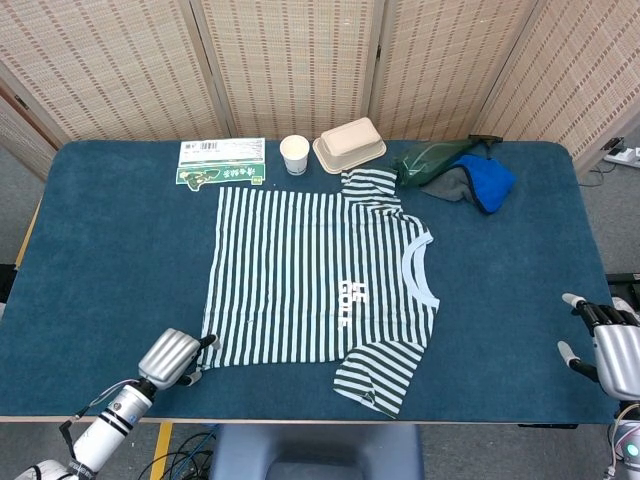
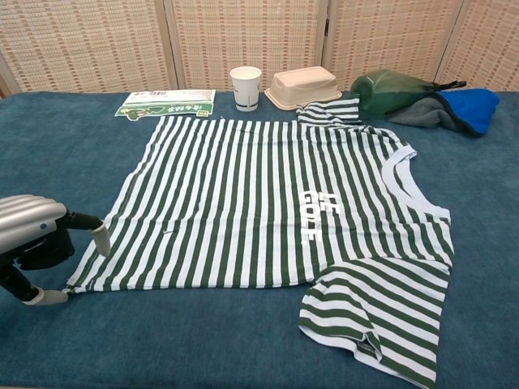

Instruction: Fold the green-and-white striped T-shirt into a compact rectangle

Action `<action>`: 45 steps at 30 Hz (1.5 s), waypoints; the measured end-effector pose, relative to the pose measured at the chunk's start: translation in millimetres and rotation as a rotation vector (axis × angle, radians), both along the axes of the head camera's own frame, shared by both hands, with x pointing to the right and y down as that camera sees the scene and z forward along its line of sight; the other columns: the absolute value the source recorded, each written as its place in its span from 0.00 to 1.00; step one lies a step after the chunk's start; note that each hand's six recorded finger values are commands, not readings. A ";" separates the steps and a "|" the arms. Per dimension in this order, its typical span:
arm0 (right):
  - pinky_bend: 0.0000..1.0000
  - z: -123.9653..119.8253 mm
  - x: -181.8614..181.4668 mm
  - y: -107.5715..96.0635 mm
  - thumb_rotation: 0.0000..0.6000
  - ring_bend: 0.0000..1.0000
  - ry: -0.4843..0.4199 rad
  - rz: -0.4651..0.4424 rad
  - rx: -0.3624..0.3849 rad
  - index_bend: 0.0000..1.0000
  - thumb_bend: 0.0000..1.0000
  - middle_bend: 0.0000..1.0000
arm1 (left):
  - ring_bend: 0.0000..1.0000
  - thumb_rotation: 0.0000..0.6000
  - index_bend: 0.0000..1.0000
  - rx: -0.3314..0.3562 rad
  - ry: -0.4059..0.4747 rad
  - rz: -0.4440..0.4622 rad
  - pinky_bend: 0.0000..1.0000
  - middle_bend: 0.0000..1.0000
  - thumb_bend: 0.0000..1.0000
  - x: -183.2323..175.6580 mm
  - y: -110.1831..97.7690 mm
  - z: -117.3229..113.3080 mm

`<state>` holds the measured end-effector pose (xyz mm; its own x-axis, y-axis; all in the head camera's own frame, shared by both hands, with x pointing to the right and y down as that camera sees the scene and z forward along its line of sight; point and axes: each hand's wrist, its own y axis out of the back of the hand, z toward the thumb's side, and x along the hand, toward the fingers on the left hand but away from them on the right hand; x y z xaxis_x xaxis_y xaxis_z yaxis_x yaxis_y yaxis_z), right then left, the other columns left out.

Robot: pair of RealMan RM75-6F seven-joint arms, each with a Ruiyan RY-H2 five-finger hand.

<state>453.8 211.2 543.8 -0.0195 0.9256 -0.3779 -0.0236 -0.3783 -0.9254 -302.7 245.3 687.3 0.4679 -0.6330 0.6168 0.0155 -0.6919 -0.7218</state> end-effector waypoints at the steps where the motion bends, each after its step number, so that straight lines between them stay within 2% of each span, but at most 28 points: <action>1: 0.35 0.0 0.5 0.2 1.00 0.38 0.001 0.002 0.000 0.21 0.25 0.39 | 0.86 1.00 0.41 0.000 -0.001 0.000 0.97 0.94 0.20 0.6 -0.2 0.8; 12: 0.35 0.9 7.8 3.3 1.00 0.38 0.008 0.026 -0.003 0.21 0.25 0.39 | 0.86 1.00 0.41 0.007 -0.011 -0.019 0.97 0.95 0.20 8.3 -7.5 10.7; 25: 0.35 -0.7 14.1 6.0 1.00 0.39 0.014 0.044 -0.004 0.21 0.25 0.40 | 0.87 1.00 0.46 0.018 0.029 -0.049 0.97 0.96 0.21 18.9 -16.3 13.0; 38: 0.35 4.8 13.8 4.2 1.00 0.39 0.010 0.038 -0.016 0.21 0.25 0.40 | 0.89 1.00 0.53 0.026 0.049 -0.036 0.98 0.97 0.47 28.1 -19.0 13.9; 45: 0.35 8.5 9.1 3.2 1.00 0.39 -0.004 0.018 -0.022 0.21 0.26 0.40 | 0.89 1.00 0.58 0.039 0.037 -0.022 0.98 0.97 0.56 29.7 -17.8 13.9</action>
<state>462.9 214.4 552.3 -0.0346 0.9164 -0.3987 -0.0127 -0.3993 -0.9167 -273.0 227.4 701.2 0.4757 -0.6664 0.5740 -0.0264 -0.6631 -0.7480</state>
